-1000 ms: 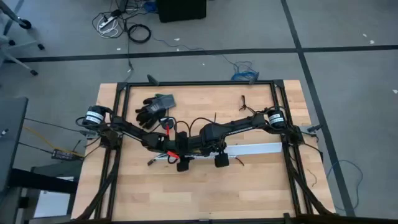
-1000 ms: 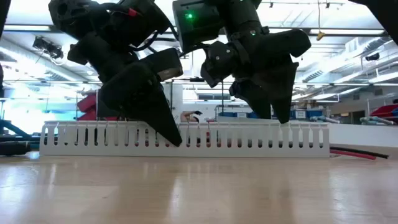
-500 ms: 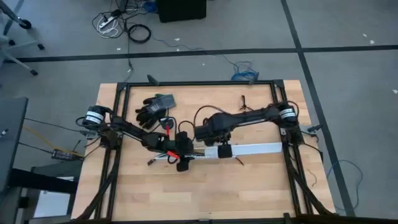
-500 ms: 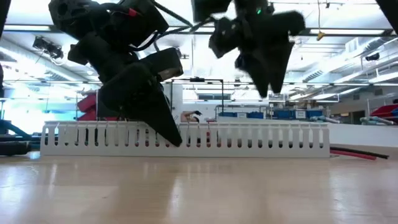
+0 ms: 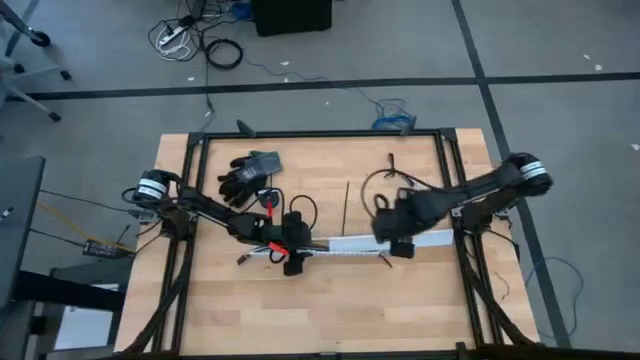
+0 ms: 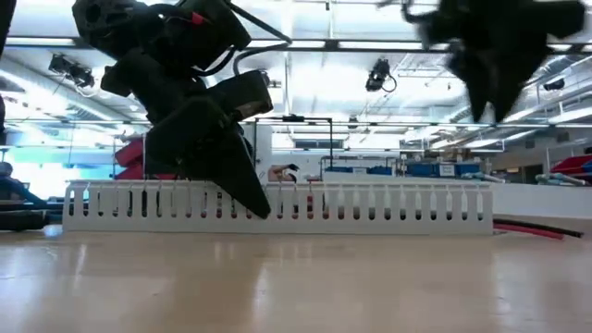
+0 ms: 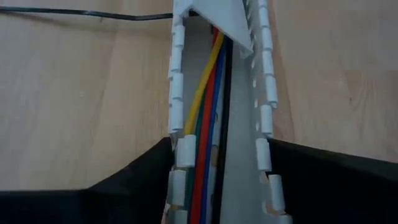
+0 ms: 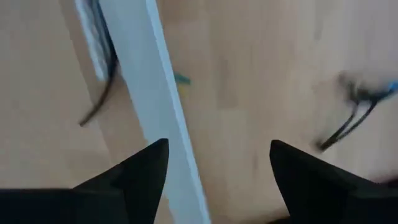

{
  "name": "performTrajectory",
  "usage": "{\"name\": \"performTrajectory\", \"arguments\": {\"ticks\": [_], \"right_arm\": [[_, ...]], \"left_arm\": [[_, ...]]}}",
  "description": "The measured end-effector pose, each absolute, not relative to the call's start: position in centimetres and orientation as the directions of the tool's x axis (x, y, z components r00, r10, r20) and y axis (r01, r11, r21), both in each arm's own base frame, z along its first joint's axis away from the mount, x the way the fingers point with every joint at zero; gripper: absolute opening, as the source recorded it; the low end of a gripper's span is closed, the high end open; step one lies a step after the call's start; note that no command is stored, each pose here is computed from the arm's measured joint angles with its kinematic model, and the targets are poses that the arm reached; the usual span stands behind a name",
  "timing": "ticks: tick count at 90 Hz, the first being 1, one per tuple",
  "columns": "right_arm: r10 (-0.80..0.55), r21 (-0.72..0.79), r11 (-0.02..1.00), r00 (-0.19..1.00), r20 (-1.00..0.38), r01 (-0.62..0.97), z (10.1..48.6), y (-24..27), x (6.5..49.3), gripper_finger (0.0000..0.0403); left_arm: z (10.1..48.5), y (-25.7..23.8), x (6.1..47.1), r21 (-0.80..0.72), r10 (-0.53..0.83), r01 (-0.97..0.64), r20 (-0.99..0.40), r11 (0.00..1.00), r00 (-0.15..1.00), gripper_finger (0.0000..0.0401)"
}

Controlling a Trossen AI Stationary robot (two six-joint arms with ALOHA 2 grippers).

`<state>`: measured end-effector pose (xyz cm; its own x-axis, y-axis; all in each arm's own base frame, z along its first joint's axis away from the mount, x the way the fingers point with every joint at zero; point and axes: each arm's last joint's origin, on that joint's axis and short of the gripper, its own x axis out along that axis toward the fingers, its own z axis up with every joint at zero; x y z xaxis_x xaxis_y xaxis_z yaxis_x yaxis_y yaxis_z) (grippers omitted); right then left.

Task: Ziptie cables
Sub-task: Close the white cable duct cover

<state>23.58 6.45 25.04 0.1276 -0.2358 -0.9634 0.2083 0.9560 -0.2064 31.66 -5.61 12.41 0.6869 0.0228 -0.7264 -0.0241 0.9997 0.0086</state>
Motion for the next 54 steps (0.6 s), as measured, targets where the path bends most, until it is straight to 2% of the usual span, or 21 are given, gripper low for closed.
{"name": "performTrajectory", "arguments": {"ticks": [12,25,41,54], "right_arm": [[-0.203,-0.163,0.967,0.205,-0.958,0.197,22.8,7.7,22.8,0.0272],[-0.151,-0.119,0.984,0.274,-0.950,0.130,22.0,9.1,23.3,0.0272],[-0.112,-0.087,0.991,0.271,-0.956,0.102,21.5,10.4,23.7,0.0272],[-0.186,-0.174,0.982,0.238,-0.953,0.072,19.8,11.4,24.0,0.0272]], "left_arm": [[12.4,-5.6,31.7,0.028,0.022,-0.002,-0.725,1.000,0.688,0.0227],[12.5,-5.4,31.8,0.025,0.020,-0.004,-0.714,1.000,0.700,0.0227],[12.5,-5.0,32.0,0.009,0.031,-0.034,-0.706,0.999,0.708,0.0227],[12.6,-5.0,32.0,0.012,0.037,-0.040,-0.704,0.999,0.710,0.0227]]}}
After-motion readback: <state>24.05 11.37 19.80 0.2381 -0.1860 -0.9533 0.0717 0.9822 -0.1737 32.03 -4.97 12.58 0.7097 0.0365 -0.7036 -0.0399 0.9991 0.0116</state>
